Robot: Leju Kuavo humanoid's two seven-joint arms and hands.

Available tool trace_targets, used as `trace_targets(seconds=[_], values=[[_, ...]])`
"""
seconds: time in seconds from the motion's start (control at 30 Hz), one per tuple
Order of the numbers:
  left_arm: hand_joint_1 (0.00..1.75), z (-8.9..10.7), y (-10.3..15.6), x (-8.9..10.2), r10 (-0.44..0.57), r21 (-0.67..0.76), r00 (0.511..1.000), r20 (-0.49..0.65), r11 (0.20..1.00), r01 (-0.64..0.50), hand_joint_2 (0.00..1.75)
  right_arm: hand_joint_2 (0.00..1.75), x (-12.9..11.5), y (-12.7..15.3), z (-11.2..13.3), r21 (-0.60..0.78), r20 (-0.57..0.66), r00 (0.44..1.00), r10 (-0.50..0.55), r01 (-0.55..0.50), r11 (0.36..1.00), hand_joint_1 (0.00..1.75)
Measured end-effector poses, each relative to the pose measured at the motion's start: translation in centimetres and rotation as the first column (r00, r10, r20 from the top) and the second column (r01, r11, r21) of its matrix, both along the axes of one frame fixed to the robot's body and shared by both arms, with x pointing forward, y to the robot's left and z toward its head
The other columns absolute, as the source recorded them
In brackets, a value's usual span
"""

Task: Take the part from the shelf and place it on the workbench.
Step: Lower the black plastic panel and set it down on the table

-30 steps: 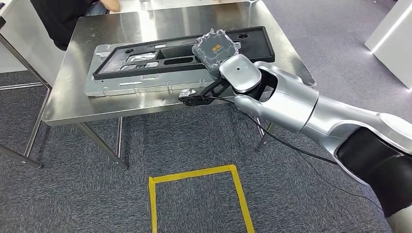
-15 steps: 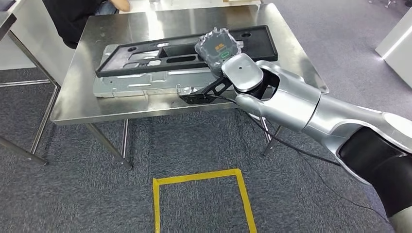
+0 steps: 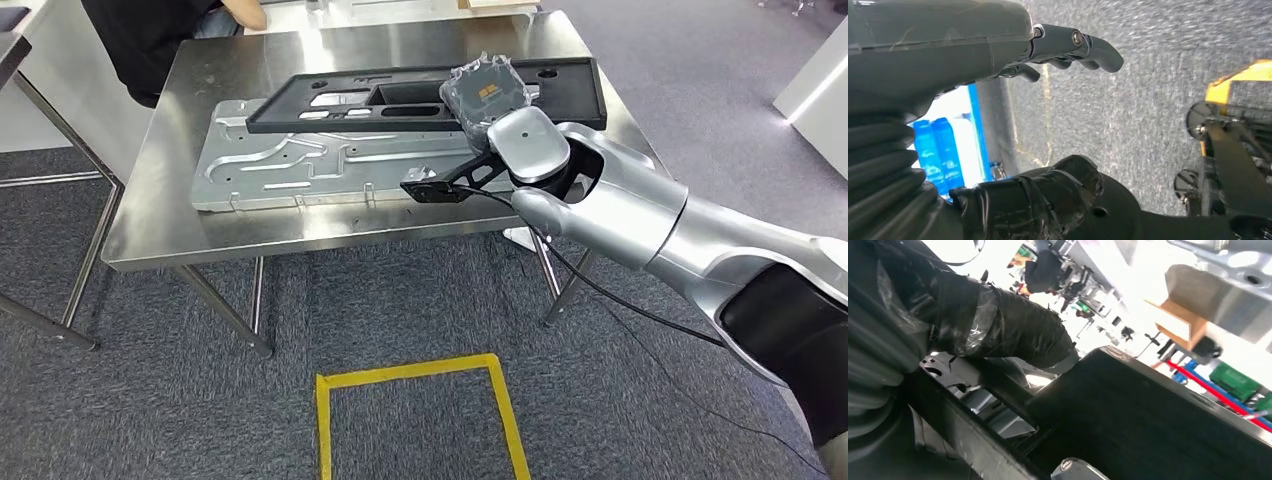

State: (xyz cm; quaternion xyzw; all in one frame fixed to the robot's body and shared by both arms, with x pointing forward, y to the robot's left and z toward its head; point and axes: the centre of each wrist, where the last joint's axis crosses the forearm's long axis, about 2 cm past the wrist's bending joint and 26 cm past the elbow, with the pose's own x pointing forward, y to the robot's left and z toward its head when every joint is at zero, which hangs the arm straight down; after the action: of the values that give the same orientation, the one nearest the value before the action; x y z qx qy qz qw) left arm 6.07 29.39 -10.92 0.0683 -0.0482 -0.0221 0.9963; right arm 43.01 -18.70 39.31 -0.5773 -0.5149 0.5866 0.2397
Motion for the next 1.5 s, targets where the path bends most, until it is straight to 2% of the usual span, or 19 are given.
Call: trace_targets(seconds=[0.7, 1.13, 1.5], values=[[0.0, 0.0, 0.1, 0.0, 0.0, 0.001, 1.0, 0.004, 1.0, 0.0, 1.75, 1.75, 0.1, -1.6, 0.0, 0.034, 0.008, 0.999, -0.031, 0.03, 0.999, 1.75], [0.0, 0.0, 0.3, 0.1, -0.007, -0.001, 1.0, 0.001, 1.0, 0.007, 1.75, 1.75, 0.4, -2.1, -1.2, 0.021, -0.007, 1.0, -0.014, 0.014, 1.0, 1.75], [0.0, 0.0, 0.3, 0.2, -0.005, -0.014, 1.0, 0.012, 1.0, 0.005, 1.75, 1.75, 0.9, -0.1, -3.5, 0.04, -0.025, 0.996, 0.08, -0.079, 0.996, 1.75]])
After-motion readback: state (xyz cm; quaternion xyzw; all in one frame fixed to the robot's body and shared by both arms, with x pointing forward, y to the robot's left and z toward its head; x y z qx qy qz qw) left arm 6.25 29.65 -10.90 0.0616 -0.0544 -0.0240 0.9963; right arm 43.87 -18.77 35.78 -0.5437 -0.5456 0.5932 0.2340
